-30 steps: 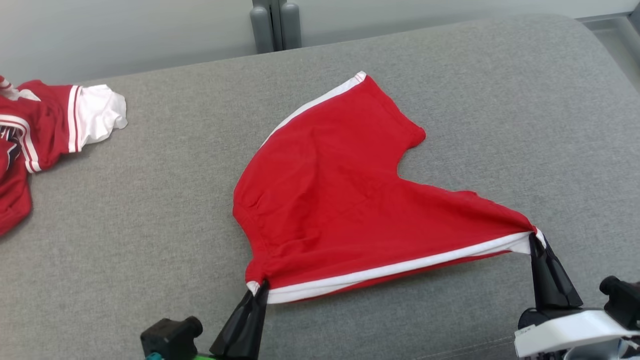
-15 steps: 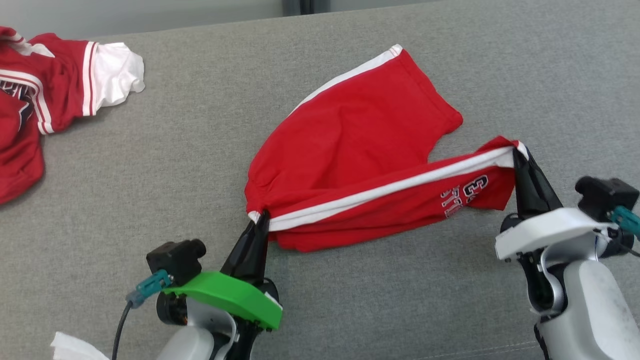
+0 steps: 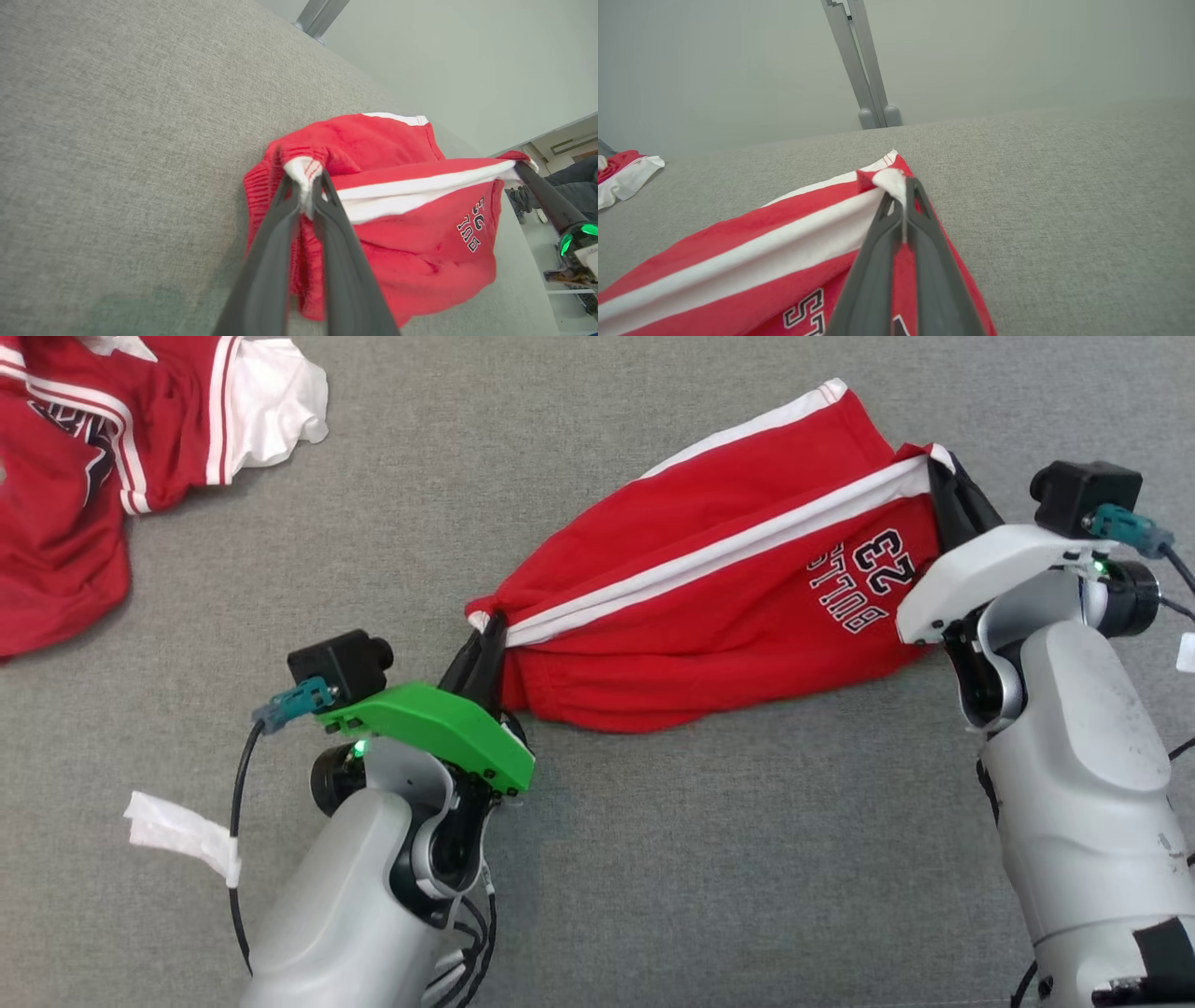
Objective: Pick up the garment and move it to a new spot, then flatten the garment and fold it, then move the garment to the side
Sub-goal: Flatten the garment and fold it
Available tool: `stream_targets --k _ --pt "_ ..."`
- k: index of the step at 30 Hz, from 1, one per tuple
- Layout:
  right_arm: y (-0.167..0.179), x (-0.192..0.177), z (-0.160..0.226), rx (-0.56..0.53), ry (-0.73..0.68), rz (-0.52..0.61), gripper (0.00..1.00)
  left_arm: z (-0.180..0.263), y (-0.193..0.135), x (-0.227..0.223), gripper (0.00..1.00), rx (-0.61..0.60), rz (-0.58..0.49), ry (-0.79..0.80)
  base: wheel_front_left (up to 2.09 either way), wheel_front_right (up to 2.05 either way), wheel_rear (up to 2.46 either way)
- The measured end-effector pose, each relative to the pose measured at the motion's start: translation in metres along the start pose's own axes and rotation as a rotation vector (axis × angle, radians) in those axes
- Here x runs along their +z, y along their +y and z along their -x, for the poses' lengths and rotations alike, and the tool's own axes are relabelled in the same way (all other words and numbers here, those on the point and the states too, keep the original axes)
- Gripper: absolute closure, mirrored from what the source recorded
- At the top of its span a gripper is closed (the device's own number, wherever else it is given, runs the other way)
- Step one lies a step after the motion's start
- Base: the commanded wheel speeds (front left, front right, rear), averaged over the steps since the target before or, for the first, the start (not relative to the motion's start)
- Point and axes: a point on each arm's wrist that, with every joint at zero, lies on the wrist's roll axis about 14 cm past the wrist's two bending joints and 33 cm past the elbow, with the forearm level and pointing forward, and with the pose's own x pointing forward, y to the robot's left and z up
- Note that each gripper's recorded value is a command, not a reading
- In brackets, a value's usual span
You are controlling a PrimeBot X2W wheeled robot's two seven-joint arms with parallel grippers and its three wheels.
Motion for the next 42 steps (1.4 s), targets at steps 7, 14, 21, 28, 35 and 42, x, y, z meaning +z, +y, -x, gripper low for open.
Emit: stream_targets --k 7,14,21,28,35,42 --pt "0.004 -0.004 -0.032 -0.001 0.044 0.022 1.00 -0.014 0.008 0.002 1.00 0.039 -0.009 0.017 0.00 0.00 0.00" --pt "0.004 -0.009 -0.050 -0.015 0.083 0.025 1.00 -0.019 0.009 0.014 0.97 0.054 -0.005 -0.016 0.00 0.00 0.00" --pt "0.007 0.001 -0.059 -0.011 0.055 0.049 0.00 -0.022 -0.011 0.021 0.00 0.010 -0.034 -0.059 0.00 0.00 0.00" --pt "0.013 0.007 -0.063 0.006 0.036 0.063 0.00 -0.015 -0.020 0.033 0.00 -0.030 -0.127 -0.155 0.00 0.00 0.00" --pt "0.010 0.014 -0.061 0.015 0.033 0.121 0.00 0.010 0.003 0.044 0.00 -0.003 -0.187 -0.224 0.00 0.00 0.00" --pt "-0.018 0.010 -0.049 -0.025 0.161 0.198 0.00 0.055 0.031 0.059 0.00 0.099 -0.175 -0.320 0.00 0.00 0.00"
